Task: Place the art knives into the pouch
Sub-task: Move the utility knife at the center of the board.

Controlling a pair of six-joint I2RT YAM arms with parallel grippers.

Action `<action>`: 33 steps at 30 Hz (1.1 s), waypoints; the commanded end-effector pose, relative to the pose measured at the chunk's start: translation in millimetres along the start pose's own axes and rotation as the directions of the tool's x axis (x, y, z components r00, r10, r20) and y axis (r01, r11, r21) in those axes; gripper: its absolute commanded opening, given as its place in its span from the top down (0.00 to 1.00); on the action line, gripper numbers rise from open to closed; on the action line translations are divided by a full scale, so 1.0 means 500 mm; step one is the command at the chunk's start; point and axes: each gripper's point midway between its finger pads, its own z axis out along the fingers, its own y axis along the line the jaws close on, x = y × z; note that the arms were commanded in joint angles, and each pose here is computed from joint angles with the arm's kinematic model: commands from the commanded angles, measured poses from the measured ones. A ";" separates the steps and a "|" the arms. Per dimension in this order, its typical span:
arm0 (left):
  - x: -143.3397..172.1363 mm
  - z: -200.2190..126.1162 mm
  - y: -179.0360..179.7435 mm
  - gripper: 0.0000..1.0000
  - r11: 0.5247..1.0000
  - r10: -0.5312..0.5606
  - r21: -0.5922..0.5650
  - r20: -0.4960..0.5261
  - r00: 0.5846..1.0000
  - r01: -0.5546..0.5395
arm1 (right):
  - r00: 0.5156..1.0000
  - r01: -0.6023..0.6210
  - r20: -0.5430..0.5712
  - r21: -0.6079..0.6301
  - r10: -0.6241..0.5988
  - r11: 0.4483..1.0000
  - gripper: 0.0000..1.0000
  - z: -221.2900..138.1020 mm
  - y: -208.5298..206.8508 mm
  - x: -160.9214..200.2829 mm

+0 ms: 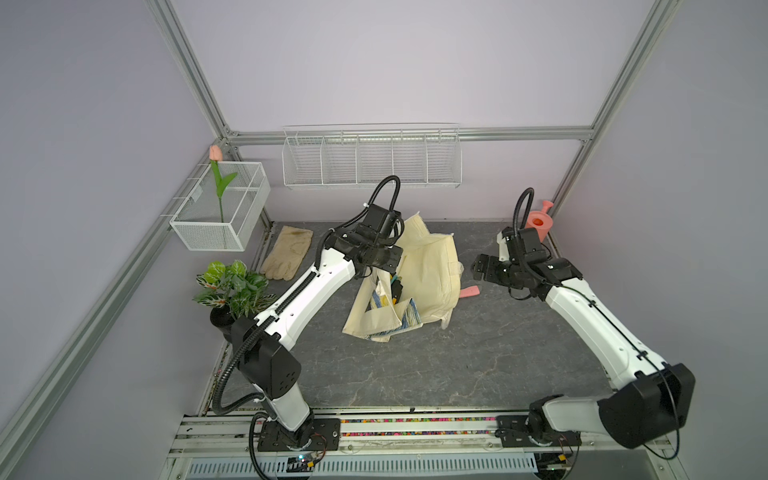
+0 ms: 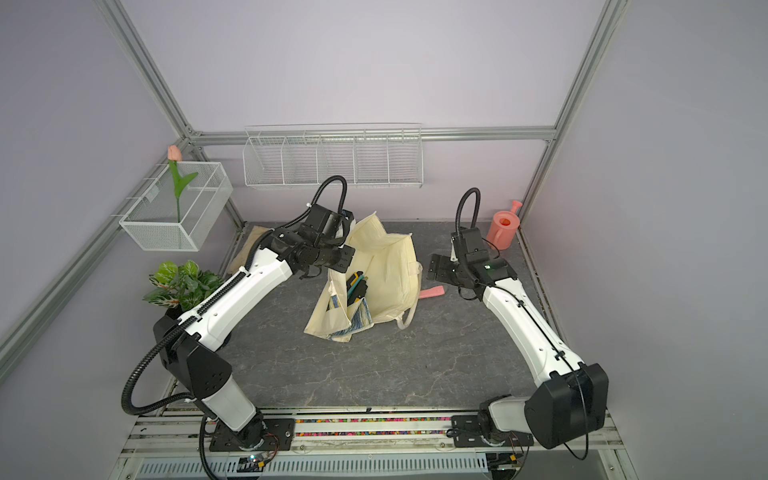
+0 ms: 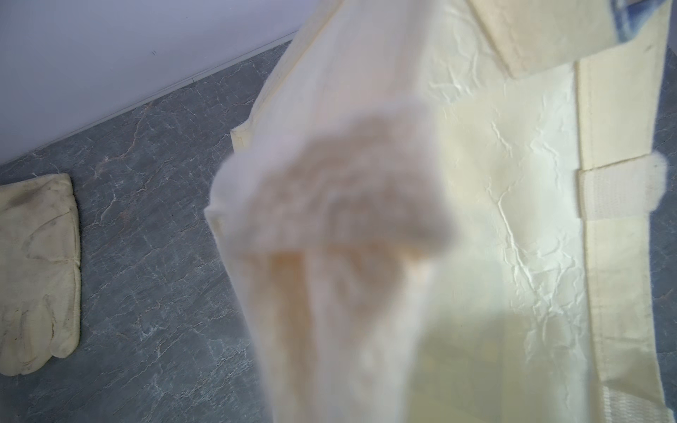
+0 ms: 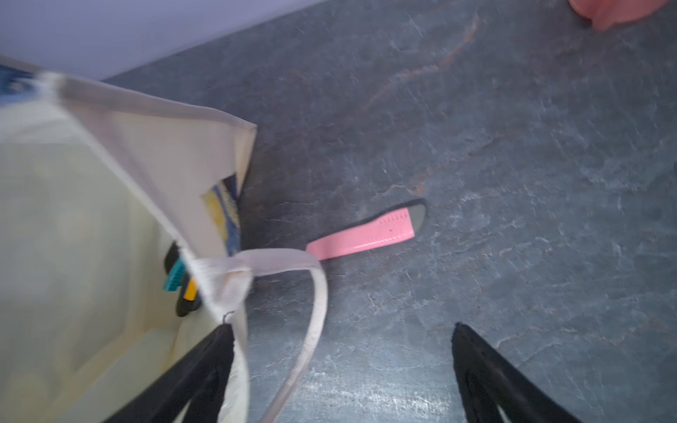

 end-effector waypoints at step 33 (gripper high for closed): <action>0.012 0.013 0.009 1.00 1.000 0.014 -0.027 -0.033 0.999 -0.015 | 0.957 -0.078 -0.251 0.250 0.143 0.965 0.13 0.341 -0.038 0.066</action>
